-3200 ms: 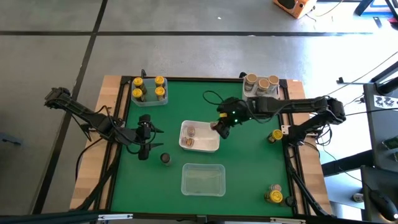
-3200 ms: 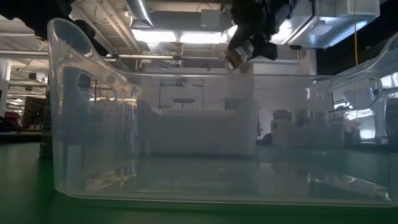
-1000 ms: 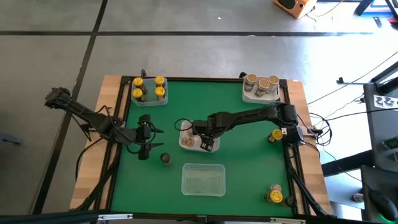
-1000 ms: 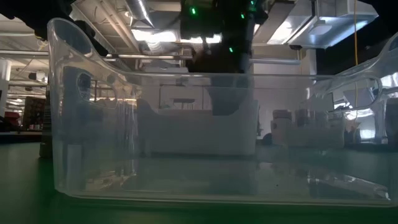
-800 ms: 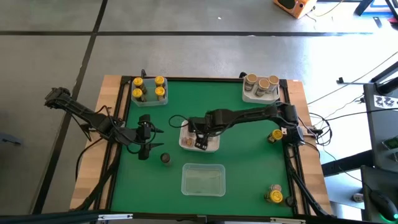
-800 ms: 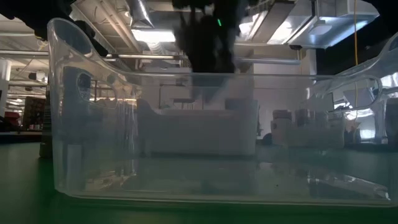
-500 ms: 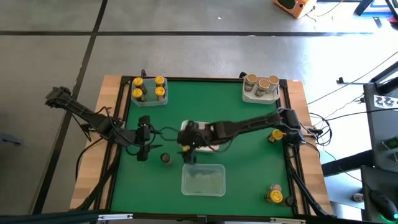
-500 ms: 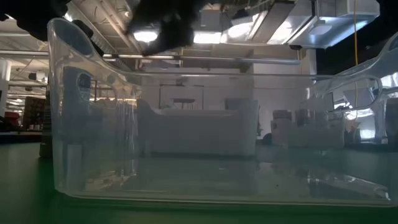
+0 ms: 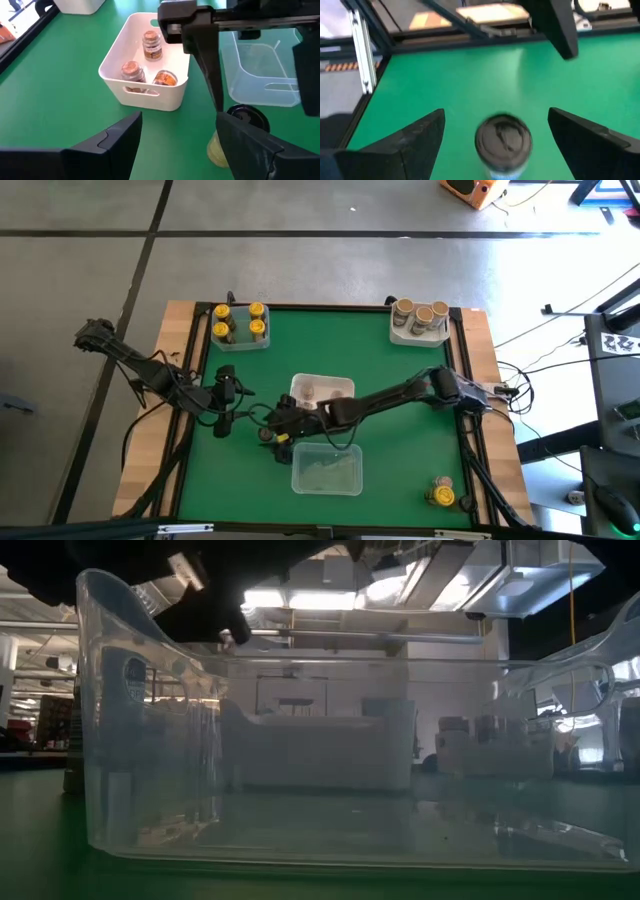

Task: Sort spices by type
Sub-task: Put the left black seasoning bottle into the bottom transparent bin

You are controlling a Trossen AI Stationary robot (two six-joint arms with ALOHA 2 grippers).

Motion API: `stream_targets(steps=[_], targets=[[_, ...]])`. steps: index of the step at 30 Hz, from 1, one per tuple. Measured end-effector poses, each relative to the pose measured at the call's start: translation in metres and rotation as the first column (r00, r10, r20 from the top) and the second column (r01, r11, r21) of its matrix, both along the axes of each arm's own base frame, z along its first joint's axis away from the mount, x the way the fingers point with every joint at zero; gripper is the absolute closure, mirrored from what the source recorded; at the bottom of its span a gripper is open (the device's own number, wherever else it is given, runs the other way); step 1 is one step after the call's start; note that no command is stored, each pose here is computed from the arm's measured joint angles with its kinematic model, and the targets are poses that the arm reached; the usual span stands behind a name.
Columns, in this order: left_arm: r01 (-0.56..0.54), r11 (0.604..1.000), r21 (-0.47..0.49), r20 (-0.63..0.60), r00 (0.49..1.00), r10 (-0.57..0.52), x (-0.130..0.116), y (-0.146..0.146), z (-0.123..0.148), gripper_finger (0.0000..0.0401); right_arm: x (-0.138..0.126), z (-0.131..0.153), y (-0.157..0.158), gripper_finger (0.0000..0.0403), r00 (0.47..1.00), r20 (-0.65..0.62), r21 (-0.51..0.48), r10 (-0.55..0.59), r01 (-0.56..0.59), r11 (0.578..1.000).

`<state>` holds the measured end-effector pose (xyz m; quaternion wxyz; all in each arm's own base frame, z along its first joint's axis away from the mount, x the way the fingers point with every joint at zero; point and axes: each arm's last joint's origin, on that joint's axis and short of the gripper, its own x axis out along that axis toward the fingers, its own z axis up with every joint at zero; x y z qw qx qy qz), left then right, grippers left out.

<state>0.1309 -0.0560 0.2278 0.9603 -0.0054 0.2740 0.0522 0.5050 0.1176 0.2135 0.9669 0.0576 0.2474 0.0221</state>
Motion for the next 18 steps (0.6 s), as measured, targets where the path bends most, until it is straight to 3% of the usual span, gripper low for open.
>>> stream_targets(steps=[18], targets=[[-0.003, 1.000, -0.002, -0.002, 1.000, 0.003, -0.001, 0.000, 0.000, 0.0150, 0.010, -0.037, 0.004, 0.0049, 0.999, -0.020, -0.009, -0.034, 0.033, 0.999]])
